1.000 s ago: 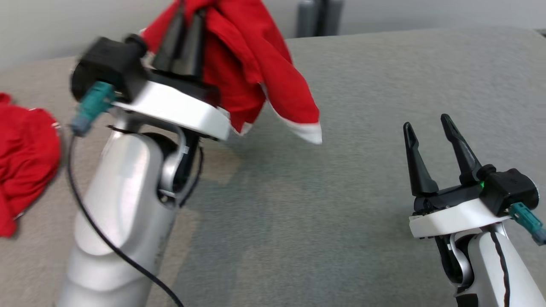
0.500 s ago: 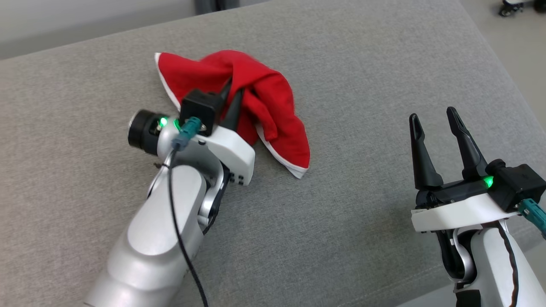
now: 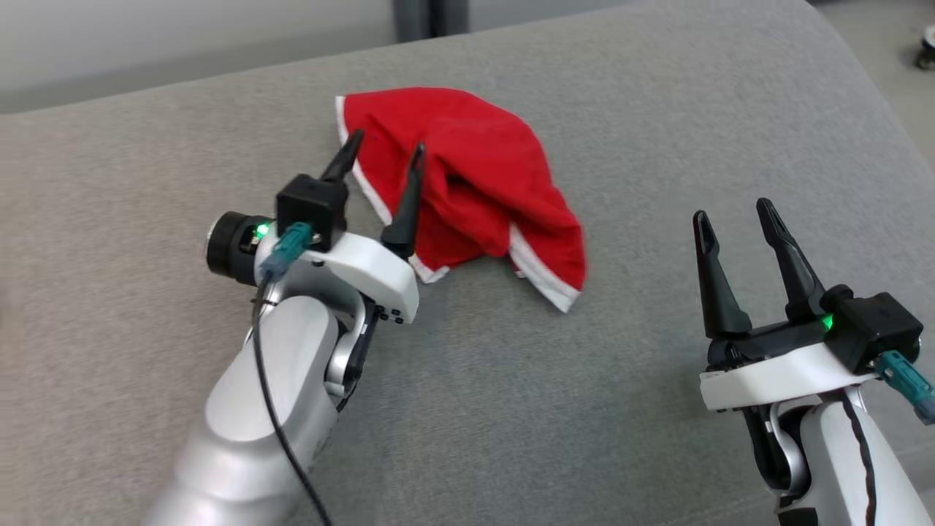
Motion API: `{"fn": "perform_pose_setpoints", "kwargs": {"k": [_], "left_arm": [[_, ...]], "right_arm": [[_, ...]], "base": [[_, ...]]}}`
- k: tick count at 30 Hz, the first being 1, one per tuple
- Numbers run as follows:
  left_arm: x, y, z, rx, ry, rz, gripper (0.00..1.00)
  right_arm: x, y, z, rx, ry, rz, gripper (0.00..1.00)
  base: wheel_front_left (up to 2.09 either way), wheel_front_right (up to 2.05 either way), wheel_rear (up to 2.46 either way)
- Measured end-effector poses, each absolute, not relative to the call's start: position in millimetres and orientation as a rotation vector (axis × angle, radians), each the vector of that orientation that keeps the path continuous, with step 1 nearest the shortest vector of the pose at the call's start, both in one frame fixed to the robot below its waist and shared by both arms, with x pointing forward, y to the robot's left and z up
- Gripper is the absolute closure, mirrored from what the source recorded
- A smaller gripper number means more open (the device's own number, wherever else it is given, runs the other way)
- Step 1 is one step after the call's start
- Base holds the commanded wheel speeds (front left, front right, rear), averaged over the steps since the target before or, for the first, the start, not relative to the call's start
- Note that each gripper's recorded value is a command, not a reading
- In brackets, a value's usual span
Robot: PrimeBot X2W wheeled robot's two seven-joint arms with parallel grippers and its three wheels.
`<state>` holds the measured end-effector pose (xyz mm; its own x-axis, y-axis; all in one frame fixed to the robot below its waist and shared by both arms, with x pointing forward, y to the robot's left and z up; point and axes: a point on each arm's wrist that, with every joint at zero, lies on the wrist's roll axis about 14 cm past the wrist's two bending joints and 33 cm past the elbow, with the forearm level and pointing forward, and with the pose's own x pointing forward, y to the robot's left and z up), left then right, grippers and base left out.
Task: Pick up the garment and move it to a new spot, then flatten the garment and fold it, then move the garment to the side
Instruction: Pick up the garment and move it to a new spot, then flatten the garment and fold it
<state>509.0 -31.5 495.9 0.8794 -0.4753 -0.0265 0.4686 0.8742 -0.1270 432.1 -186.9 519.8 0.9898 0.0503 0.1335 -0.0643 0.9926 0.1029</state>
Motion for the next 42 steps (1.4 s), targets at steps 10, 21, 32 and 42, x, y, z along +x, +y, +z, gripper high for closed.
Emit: {"fn": "perform_pose_setpoints", "kwargs": {"k": [10,21,32,42], "left_arm": [[483.2,104.5,524.2,-0.085,-0.078,-0.188,0.0],[400.7,170.5,510.0,-0.136,-0.067,0.045,0.0],[382.1,172.6,508.6,-0.122,-0.077,0.057,0.0],[375.0,185.1,495.3,-0.128,-0.038,0.099,0.0]], "right_arm": [[429.5,-135.2,527.1,0.113,-0.145,0.198,0.0],[417.9,-93.6,529.4,0.11,-0.142,0.315,0.0],[418.3,-63.6,518.4,0.108,-0.107,0.404,0.0],[416.5,-10.4,463.5,0.04,0.065,0.604,0.0]], "base": [[0.0,0.0,0.0],[0.0,0.0,0.0],[0.0,0.0,0.0],[0.0,0.0,0.0]]}}
